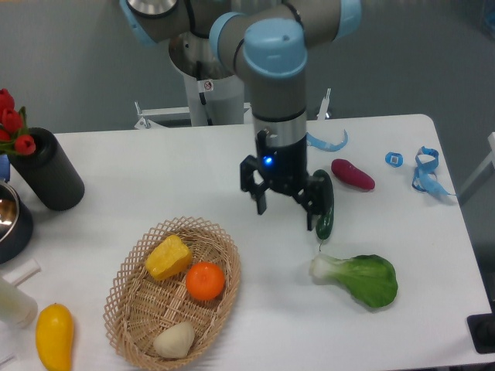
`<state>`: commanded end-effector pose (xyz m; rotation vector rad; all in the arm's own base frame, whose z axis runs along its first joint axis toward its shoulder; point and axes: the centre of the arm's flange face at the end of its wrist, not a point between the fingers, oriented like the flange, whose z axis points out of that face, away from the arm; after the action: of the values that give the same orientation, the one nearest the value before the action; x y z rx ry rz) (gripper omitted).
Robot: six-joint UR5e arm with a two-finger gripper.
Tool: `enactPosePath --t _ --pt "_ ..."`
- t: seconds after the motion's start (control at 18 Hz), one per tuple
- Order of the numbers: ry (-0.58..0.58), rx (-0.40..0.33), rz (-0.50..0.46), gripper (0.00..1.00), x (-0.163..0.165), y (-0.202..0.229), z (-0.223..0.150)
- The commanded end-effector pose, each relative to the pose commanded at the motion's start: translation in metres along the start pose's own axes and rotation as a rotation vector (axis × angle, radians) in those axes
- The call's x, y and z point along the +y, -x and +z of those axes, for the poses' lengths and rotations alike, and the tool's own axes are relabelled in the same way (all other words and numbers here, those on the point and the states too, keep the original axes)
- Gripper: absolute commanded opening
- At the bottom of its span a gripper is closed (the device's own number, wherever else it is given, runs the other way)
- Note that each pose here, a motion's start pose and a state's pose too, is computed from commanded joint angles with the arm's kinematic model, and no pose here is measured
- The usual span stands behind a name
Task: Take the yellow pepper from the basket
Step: 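Move the open gripper from beside the cucumber over the wicker basket, then lower the gripper onto the yellow bell pepper in the basket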
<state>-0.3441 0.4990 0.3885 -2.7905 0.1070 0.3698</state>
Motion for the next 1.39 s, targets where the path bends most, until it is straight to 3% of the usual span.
enactPosePath --t 0.5,0.78,1.06,1.39 --pt "0.039 0.106 0.079 1.0 -0.029 -0.072 0.047" --pt "0.072 0.169 0.134 1.0 -0.027 -0.116 0.069" --pt "0.095 0.211 0.223 1.0 -0.042 -0.158 0.088" --pt "0.115 0.244 0.252 1.0 -0.047 -0.179 0.107"
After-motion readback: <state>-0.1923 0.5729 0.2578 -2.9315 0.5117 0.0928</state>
